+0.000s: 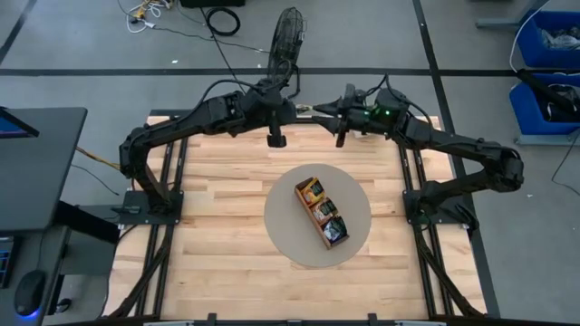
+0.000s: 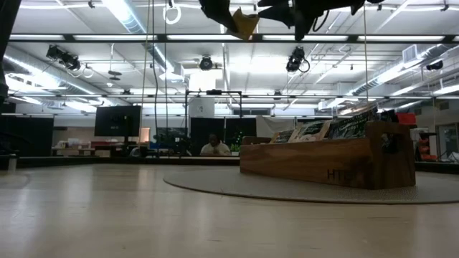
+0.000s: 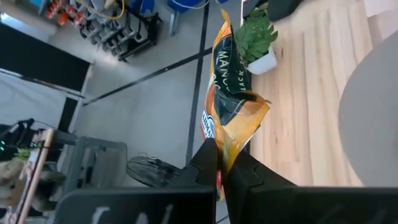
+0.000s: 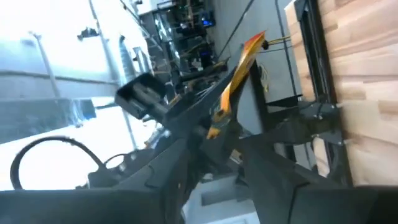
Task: Pick & Place Tea
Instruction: Put the orange tea bag into the left section of the wooden organizer
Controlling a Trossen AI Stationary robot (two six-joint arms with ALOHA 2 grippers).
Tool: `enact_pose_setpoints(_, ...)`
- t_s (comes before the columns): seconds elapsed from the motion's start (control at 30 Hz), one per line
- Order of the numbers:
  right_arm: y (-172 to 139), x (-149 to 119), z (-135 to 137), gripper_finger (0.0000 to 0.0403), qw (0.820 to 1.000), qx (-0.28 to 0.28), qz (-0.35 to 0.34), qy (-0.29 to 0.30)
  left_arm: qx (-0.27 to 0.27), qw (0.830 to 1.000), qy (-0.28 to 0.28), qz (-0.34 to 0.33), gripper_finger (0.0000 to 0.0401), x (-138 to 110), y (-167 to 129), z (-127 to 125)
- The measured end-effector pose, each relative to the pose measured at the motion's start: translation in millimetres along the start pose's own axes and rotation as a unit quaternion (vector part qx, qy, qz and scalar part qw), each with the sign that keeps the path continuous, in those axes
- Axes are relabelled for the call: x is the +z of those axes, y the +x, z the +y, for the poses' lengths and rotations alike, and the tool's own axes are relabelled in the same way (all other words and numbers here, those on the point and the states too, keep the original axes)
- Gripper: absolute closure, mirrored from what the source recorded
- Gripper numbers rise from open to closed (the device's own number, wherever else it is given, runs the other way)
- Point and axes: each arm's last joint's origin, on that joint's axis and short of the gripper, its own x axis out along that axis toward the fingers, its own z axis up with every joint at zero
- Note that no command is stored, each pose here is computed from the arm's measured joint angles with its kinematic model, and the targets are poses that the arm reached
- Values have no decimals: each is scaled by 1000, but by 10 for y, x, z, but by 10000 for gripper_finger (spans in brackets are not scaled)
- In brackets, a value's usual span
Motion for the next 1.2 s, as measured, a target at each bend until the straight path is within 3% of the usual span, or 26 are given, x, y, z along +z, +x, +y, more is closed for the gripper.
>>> enact_pose_setpoints(0.53,202,-72,-109,246,998,17,-11,65,3,999,45,-22,395,82,-40,-54)
enact_pose_setpoints(0.7,212,-96,-119,287,998,17,-10,65,3,999,45,-22,393,82,-39,-55)
enact_pose_setpoints(0.93,214,-99,-125,389,999,16,-19,42,4,999,48,-22,395,82,-37,-55)
enact_pose_setpoints(1.07,214,-106,-130,394,999,11,-5,30,3,999,34,-21,381,80,-37,-55)
enact_pose_setpoints(1.2,194,-115,-118,399,1000,7,8,-4,-14,999,-35,-31,363,67,-24,-38)
